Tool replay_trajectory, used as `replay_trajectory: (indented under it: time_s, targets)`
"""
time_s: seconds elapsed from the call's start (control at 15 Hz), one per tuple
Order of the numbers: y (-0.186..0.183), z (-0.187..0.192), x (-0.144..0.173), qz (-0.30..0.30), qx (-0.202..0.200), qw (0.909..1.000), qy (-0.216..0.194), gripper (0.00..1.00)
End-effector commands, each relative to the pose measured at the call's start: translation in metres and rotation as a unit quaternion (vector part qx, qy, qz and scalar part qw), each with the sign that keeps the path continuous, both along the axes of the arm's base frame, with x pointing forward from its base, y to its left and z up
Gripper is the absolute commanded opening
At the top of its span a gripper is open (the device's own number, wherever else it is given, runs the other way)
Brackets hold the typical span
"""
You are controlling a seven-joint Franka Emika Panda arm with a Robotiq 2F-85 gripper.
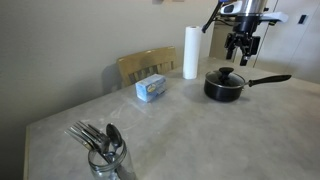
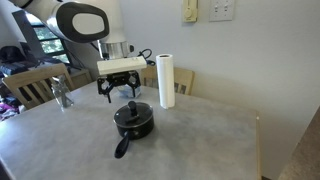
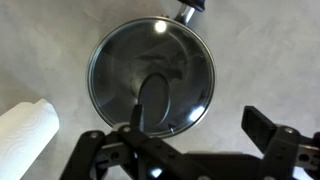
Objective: Remove the glass lid from the black pot
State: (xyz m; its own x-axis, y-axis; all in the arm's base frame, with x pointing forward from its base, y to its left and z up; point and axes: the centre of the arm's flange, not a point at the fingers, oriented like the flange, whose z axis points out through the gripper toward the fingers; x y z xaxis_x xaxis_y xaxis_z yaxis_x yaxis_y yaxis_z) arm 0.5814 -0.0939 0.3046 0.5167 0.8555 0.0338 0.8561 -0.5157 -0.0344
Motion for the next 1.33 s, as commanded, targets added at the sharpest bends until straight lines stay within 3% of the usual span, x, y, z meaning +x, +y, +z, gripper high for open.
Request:
replay_trajectory:
  time_s: [0.0,0.2,0.4,0.6,0.93,1.27]
  targets:
    - [-0.013,-0.017,0.007,0.034,-0.048,0.998,-0.023,1.0]
    - [-0.014,-0.026,0.008,0.046,-0.057,0.9971,-0.023,1.0]
    - [-0.009,-0.037,0.004,0.029,-0.011,0.9995,0.005,1.0]
    - [-0.003,-0.048,0.004,0.027,-0.001,0.9996,0.0,1.0]
    - [0.001,-0.055,0.012,0.064,-0.039,0.9964,-0.042,1.0]
    - [0.003,-0.063,0.015,0.084,-0.048,0.9939,-0.052,1.0]
